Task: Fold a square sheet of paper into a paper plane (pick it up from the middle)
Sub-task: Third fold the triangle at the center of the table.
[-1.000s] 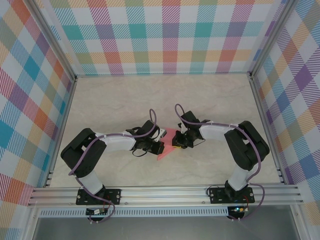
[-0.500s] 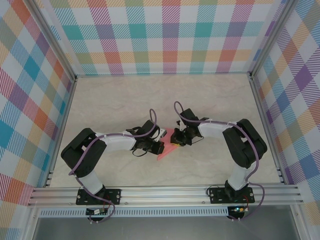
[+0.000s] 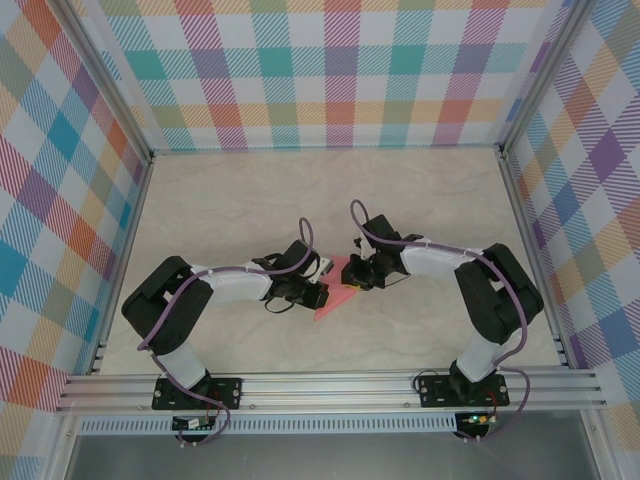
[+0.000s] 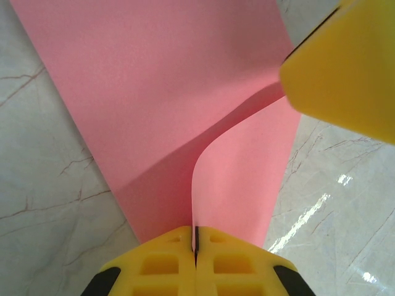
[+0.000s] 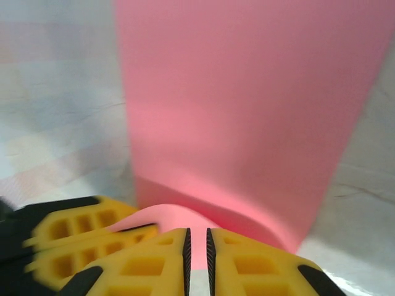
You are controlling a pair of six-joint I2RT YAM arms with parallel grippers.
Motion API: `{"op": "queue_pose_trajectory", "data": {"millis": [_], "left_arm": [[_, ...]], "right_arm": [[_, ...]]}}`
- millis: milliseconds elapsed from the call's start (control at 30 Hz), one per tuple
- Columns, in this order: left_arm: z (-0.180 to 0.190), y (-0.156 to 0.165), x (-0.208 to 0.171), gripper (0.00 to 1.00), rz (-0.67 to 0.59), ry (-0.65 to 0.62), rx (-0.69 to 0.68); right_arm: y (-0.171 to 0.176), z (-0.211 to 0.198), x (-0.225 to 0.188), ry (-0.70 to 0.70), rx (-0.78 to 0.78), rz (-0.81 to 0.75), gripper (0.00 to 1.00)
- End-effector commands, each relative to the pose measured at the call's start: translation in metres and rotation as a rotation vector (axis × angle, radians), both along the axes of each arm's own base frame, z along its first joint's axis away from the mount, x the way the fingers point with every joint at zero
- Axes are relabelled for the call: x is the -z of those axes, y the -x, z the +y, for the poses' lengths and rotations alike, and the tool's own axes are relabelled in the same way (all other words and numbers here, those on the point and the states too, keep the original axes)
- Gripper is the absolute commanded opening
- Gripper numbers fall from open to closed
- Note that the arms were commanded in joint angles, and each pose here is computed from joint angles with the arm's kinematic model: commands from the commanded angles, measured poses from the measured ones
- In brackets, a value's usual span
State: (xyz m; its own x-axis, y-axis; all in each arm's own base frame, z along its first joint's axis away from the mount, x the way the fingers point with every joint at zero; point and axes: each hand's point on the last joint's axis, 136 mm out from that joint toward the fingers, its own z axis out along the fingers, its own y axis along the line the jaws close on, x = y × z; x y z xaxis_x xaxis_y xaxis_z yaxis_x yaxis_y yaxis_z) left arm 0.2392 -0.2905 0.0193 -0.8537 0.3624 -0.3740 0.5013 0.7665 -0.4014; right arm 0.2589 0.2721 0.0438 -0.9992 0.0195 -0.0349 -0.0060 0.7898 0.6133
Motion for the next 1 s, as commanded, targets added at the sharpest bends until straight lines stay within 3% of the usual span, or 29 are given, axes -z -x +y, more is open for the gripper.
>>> {"op": "queue_pose_trajectory", "data": {"millis": [0, 500, 733, 867, 967], "left_arm": [[0.02, 0.008, 0.022, 0.02, 0.048, -0.102, -0.008], [0.02, 0.001, 0.007, 0.05, 0.022, -0.097, -0.044], [0.031, -0.01, -0.026, 0.37, -0.039, -0.109, -0.146], [0.04, -0.013, -0.047, 0.43, -0.072, -0.096, -0.225], [0.033, -0.007, -0.067, 0.38, -0.058, 0.011, -0.256]], "right_arm": [[0.003, 0.017, -0.013, -0.103, -0.036, 0.011, 0.17], [0.027, -0.02, 0.066, 0.121, -0.008, 0.127, 0.12], [0.03, -0.025, 0.07, 0.143, -0.004, 0.125, 0.12], [0.029, -0.025, 0.071, 0.144, 0.0, 0.125, 0.12], [0.029, -0.025, 0.072, 0.144, 0.001, 0.127, 0.12]]}}
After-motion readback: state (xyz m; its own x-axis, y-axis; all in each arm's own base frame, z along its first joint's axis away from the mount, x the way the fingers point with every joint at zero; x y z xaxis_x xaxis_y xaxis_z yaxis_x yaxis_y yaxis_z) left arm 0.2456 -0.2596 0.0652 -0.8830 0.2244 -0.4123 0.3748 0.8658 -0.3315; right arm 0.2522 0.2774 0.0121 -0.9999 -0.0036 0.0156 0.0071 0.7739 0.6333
